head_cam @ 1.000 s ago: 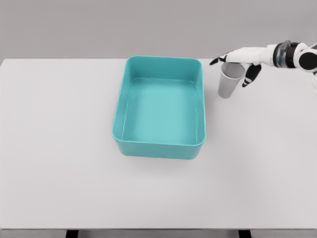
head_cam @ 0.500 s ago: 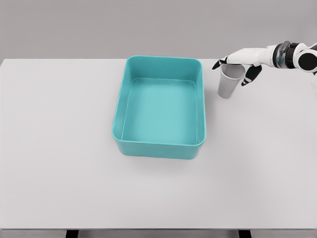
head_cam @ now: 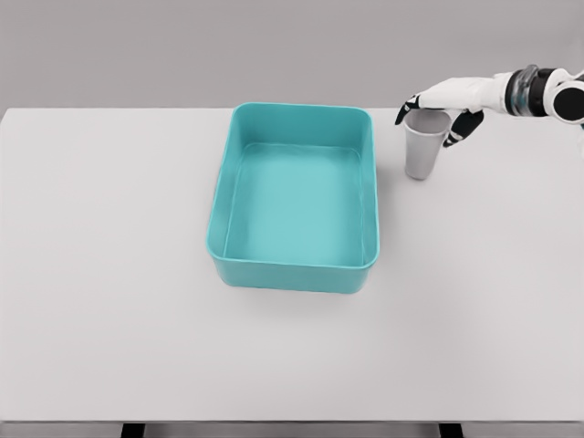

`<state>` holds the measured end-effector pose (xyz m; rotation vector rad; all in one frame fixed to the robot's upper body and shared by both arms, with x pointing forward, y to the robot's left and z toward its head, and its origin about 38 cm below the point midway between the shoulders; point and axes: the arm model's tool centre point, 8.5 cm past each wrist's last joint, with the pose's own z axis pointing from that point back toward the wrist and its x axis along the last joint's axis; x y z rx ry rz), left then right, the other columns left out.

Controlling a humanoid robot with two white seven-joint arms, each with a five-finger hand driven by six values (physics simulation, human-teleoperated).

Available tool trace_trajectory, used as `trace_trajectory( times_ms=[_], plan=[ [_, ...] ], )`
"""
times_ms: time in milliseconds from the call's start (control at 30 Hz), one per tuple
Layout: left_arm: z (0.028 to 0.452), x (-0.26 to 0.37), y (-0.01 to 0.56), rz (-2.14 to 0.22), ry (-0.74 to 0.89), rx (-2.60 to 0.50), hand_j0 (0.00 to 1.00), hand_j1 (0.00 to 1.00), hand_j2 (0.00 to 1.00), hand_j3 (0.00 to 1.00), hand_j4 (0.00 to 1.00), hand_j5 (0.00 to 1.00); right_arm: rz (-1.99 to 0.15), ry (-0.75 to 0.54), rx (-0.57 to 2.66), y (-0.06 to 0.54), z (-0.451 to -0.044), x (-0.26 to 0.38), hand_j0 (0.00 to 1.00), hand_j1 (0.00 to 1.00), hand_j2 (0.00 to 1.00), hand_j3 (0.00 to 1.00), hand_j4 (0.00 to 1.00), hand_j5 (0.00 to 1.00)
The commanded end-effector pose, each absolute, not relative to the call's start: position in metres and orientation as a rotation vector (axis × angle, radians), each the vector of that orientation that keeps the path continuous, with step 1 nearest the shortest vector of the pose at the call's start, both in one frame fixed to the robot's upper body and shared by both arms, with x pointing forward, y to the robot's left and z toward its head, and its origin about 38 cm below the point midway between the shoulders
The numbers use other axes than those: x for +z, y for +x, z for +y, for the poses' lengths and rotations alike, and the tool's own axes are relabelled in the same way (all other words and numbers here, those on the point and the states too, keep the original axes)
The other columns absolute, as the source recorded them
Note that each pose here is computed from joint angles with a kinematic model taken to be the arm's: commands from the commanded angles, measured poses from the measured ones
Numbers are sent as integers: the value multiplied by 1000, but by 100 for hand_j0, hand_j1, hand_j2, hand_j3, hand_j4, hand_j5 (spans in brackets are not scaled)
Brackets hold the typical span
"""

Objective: Put the paper cup into the basket with your right arm

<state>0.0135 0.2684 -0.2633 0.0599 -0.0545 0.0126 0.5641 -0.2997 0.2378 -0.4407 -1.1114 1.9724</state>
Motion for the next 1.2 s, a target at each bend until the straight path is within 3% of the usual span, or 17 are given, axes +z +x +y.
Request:
trace_trajectory(
  times_ms=[0,1167],
  plan=[
    [268,-263,14,-54,60,12,100,100,100,100,100,100,-1123,-437,1971,564,-299,239,75,75,75,75,75,75],
    [268,-263,14,-54,60,12,100,100,100,100,100,100,-1221,-517,2061,549,-297,284,71,71,71,71,71,71]
  ],
)
